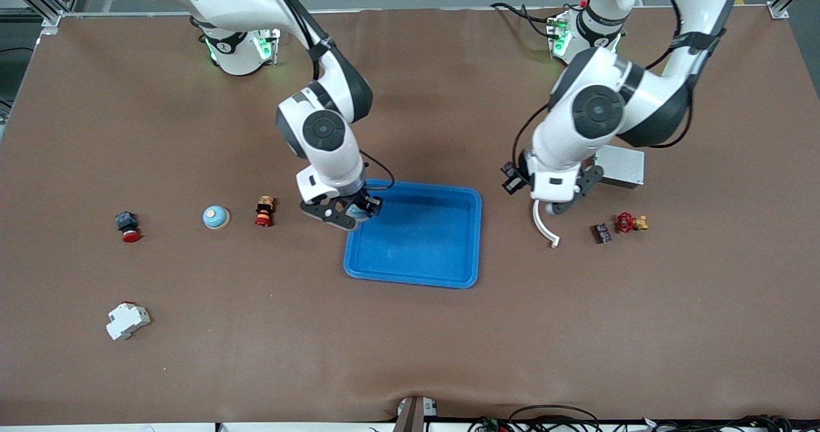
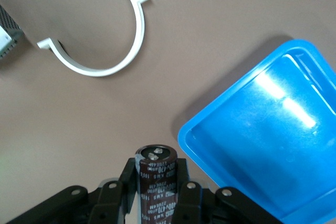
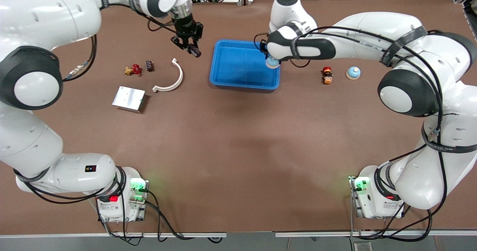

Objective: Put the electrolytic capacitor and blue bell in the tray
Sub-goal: 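Lower both held items into the tray and open both grippers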

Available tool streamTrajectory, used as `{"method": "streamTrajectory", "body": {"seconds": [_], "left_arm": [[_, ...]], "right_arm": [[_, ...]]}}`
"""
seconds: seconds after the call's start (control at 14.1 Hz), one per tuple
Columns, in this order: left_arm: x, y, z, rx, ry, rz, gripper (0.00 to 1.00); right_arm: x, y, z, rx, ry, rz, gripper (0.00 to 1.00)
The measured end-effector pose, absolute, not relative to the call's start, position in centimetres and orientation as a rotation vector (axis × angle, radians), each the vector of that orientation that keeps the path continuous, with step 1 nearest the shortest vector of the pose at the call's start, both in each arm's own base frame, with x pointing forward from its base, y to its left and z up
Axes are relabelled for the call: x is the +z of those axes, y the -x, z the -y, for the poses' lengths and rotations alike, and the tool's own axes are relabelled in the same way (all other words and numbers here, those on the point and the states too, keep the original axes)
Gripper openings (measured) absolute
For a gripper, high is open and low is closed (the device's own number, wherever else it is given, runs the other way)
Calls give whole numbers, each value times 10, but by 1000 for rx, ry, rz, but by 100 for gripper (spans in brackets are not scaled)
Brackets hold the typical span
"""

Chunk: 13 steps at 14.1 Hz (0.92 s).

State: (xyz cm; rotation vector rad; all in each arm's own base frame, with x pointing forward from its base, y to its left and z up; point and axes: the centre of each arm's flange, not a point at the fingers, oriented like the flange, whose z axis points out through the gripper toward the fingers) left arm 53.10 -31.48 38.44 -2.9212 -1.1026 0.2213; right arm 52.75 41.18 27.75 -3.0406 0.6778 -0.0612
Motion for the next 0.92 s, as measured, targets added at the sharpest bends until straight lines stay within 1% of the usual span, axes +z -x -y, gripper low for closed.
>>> {"method": "streamTrajectory", "body": {"seconds": [0.21,0.36,0.71,0.92], "left_arm": [[351,-529,353,185,2878,1145,33],[326,-531,374,182,2877,1177,33],[265,-528,404,117,2867,1188,33],[244,-531,404,125,2871,1193,33]], "right_arm": [[237,-510,-442,-73,3013,-734,67],[213,-508,-446,-80,3003,-751,67],[207,-511,-447,-81,3002,-767,67],[202,-505,-452,-73,3011,-765,67]]}}
